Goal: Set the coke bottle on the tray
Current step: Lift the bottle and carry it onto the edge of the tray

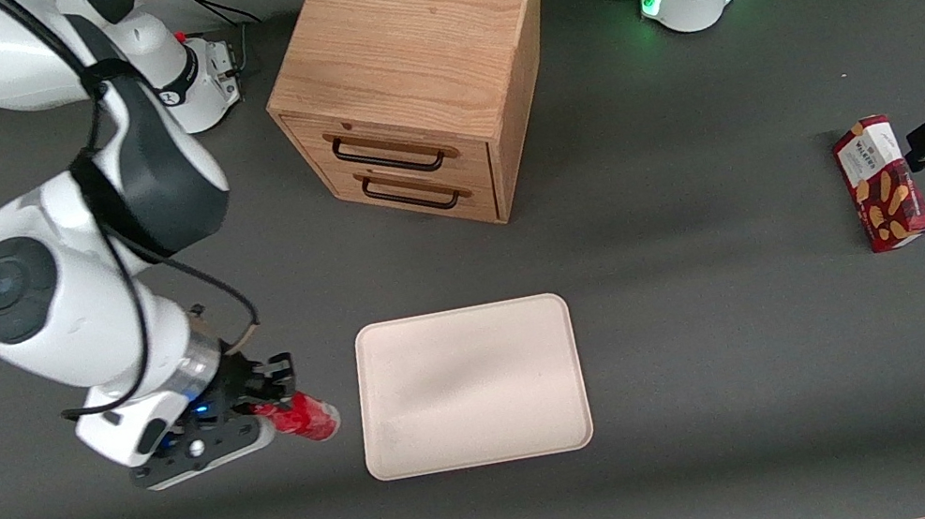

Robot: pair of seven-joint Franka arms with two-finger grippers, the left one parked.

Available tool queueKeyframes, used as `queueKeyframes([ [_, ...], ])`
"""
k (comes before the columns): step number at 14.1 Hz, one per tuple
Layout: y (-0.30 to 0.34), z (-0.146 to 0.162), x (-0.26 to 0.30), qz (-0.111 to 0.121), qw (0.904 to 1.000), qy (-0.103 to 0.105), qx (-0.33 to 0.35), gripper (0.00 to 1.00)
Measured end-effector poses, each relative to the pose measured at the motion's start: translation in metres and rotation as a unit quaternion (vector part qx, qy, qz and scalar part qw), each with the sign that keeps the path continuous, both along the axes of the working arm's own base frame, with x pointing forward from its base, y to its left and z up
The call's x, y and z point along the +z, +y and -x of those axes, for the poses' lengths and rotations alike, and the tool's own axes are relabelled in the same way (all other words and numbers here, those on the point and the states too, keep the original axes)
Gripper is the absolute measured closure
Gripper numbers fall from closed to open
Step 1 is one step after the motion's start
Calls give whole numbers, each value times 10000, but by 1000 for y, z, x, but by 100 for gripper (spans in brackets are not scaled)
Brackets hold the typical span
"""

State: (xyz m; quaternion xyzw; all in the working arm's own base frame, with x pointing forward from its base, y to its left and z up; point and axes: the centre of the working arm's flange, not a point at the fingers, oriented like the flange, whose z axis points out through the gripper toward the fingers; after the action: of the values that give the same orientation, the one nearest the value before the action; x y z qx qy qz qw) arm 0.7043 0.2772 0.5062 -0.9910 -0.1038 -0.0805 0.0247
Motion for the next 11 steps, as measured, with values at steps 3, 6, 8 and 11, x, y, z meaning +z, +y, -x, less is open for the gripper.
queueKeyframes([
  [3,30,-1,-30,-3,9999,-46,152,67],
  [6,32,-5,-46,13,9999,-17,157,67],
  [8,33,-9,-65,40,9999,46,146,67],
  [11,36,-19,-110,73,9998,115,142,67],
])
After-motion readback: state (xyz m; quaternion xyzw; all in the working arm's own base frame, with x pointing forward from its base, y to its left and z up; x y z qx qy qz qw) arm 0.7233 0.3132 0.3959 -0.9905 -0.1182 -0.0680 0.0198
